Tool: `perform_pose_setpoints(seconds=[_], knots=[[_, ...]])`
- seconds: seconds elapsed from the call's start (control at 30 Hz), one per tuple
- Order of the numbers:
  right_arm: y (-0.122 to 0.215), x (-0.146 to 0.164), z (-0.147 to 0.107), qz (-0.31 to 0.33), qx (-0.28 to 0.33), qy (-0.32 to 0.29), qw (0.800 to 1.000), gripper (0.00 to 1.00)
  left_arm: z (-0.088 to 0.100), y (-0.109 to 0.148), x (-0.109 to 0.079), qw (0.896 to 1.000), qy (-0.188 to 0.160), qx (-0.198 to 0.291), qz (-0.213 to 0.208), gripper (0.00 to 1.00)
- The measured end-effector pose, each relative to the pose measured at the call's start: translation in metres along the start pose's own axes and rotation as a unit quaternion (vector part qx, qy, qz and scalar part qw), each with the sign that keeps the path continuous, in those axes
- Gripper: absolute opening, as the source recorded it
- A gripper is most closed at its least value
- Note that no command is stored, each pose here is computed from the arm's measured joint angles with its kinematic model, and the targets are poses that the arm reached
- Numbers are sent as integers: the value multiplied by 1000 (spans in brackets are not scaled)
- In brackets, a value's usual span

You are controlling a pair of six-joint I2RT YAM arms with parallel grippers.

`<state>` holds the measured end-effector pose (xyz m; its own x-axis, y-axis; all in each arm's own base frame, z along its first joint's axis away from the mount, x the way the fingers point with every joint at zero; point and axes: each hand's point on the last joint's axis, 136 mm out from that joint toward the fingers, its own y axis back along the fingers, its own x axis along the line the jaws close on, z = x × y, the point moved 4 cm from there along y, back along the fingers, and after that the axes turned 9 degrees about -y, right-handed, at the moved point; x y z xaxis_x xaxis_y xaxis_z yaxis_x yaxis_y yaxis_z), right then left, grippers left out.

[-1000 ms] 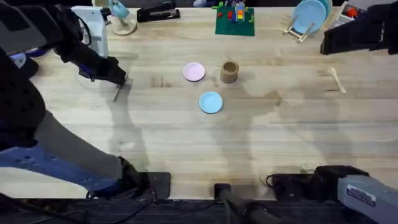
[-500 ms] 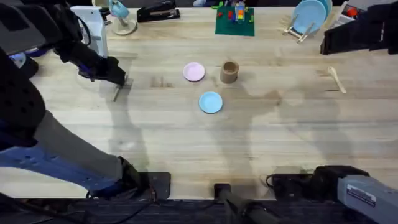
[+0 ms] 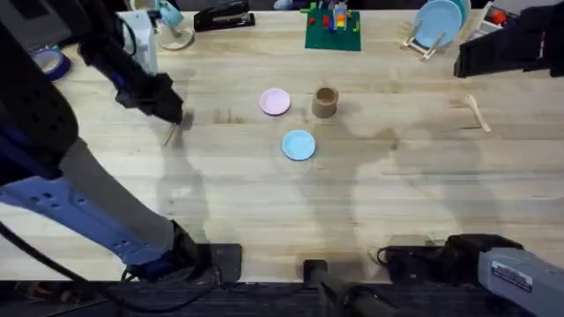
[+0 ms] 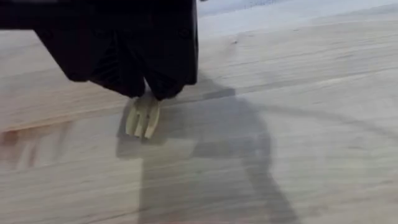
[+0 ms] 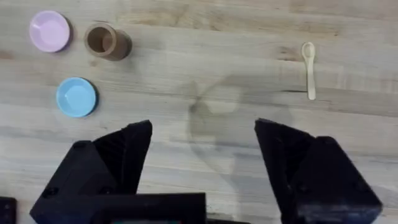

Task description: Pick up a utensil and set it on the pink plate, then put the other utensil in the container.

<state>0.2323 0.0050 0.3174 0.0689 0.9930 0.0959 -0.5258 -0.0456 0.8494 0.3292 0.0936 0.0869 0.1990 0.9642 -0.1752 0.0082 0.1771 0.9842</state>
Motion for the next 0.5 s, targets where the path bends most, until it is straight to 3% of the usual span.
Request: perform_pose_setpoints(seconds=[0.23,0.5], knots=[[0,0,-2,-1,4,0,1000,994,29,35,-29,999,-47,-8,7,41],[0,0,-4,-1,9,0,1000,994,51,51,-84,993,-121,-4,4,41]])
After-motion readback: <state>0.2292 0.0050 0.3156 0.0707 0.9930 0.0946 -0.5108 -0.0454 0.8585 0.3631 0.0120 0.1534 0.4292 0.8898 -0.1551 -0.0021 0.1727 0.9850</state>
